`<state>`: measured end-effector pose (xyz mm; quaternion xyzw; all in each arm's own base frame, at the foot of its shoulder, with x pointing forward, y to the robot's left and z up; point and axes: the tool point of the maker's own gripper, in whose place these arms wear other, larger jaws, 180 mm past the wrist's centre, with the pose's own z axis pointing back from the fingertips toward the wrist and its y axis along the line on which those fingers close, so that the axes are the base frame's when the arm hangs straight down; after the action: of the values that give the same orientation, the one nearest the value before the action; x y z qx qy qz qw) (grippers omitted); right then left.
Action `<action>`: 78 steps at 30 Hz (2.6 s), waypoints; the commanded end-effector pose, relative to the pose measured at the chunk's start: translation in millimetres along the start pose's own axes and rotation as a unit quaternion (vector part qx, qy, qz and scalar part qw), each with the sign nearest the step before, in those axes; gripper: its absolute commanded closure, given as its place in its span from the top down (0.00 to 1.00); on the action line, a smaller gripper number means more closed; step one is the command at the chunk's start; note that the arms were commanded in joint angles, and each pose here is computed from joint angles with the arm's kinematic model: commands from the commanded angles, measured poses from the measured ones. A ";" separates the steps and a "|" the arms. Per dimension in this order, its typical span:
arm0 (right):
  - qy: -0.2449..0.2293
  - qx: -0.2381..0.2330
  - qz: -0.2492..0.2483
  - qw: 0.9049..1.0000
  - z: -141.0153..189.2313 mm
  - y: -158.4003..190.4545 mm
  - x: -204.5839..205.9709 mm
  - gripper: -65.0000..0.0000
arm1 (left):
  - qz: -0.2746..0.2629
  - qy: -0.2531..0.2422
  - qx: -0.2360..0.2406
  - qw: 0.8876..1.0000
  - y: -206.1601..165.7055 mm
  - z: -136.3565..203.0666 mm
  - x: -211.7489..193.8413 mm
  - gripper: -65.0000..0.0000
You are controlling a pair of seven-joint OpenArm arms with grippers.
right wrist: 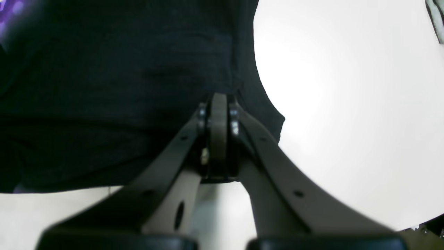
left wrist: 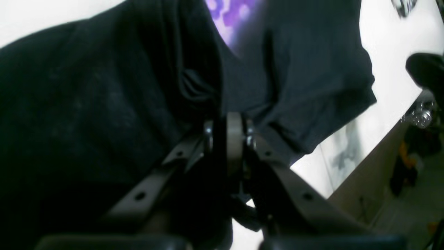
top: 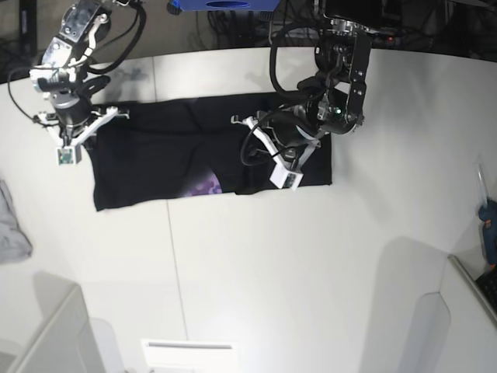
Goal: Fold the T-shirt properly
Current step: 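Grasp the strip end with the left gripper and fold it toward the right gripper, then regrasp the folded strip ends with both grippers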
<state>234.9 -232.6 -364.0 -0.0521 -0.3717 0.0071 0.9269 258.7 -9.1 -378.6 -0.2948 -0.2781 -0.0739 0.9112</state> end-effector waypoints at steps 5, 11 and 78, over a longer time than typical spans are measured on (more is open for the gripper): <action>-0.023 -0.002 0.002 1.000 2.5 -2.3 12.2 0.00 | -0.002 -0.019 -0.011 1.000 -3.6 -4.3 17.7 0.00; -0.024 -0.002 0.002 1.000 2.0 -2.3 13.1 0.00 | 0.003 -0.012 -0.011 1.000 -2.4 -5.8 12.2 0.00; 0.114 0.104 -0.072 0.985 -64.3 -18.9 37.6 0.70 | 0.014 -0.119 0.227 0.966 168.1 160.1 -13.8 0.00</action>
<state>295.9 -249.9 -395.4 0.0768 -0.2402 -0.0283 0.9673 215.4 220.7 -372.6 -0.0873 -0.3691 0.0470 0.9241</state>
